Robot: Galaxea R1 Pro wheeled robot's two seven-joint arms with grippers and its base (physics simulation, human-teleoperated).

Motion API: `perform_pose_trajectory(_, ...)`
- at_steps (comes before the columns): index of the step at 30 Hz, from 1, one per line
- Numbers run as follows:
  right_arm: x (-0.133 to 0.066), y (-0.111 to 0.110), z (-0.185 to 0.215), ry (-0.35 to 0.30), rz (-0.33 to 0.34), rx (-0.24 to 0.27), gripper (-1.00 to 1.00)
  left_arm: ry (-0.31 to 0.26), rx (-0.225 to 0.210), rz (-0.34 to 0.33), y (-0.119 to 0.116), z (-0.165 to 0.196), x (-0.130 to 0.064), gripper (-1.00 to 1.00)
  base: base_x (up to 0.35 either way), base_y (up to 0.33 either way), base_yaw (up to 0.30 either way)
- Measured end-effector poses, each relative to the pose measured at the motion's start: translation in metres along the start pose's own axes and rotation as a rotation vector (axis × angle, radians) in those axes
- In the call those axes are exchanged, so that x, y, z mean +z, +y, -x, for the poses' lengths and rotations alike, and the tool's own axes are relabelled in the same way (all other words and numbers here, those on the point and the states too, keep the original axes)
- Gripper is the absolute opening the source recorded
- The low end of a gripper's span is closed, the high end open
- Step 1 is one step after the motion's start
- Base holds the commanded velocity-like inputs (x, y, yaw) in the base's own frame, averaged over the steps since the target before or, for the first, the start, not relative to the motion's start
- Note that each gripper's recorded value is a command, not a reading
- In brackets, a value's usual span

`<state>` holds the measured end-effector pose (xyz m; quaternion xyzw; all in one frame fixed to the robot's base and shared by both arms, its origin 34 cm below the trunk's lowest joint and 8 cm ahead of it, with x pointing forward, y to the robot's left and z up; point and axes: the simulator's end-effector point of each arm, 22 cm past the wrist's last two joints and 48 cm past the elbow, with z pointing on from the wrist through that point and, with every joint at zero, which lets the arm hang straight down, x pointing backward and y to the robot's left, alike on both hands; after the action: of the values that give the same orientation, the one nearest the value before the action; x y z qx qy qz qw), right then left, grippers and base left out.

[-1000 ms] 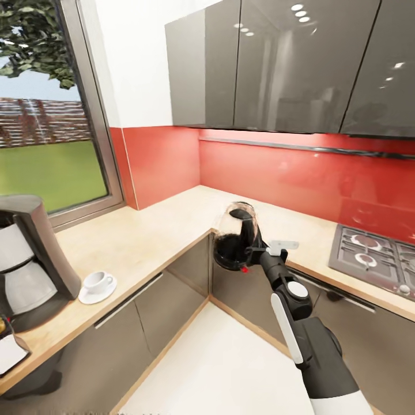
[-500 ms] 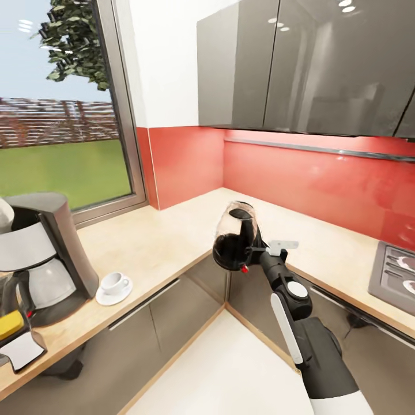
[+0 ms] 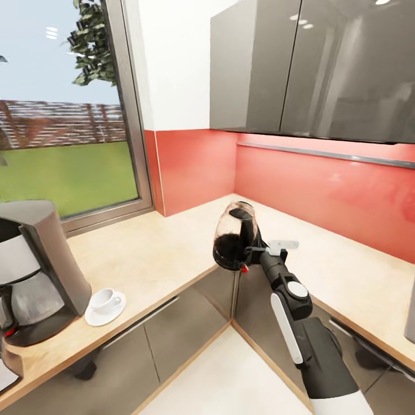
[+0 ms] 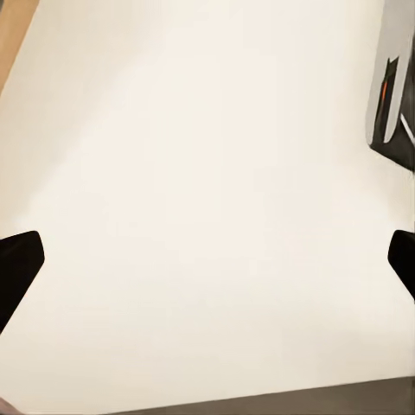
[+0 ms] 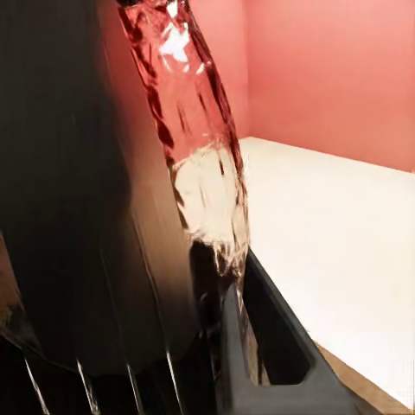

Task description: Set up a coffee station on the kitchen countertop: keep the coffee maker on the countertop, move the bottle of coffee from the kitchen shelf to the counter next to the coffee maker, place a paper coffee filter on top of the coffee maker, put the saucer next to the coffee maker with the coffee cup on the saucer, and place the electric kettle next to the coffee maker.

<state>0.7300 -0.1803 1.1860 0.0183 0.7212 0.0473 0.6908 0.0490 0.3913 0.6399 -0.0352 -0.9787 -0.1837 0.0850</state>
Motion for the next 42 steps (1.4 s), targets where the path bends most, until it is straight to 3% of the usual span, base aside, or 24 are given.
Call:
perform_pose_trajectory(18, 0.0003, 0.0004, 0.0003, -0.001, 0.001, 0.0, -1.0, -0.003, 0.001, -0.001, -0.0016, 0.001, -0.0004, 1.0, 0.074, -0.043, 0.01)
perform_pose_trajectory(42, 0.0004, -0.0001, 0.0002, -0.001, 0.0, -0.001, -1.0, -0.01, -0.003, -0.001, -0.0017, 0.0032, -0.0004, 1.0, 0.0, 0.0, 0.258)
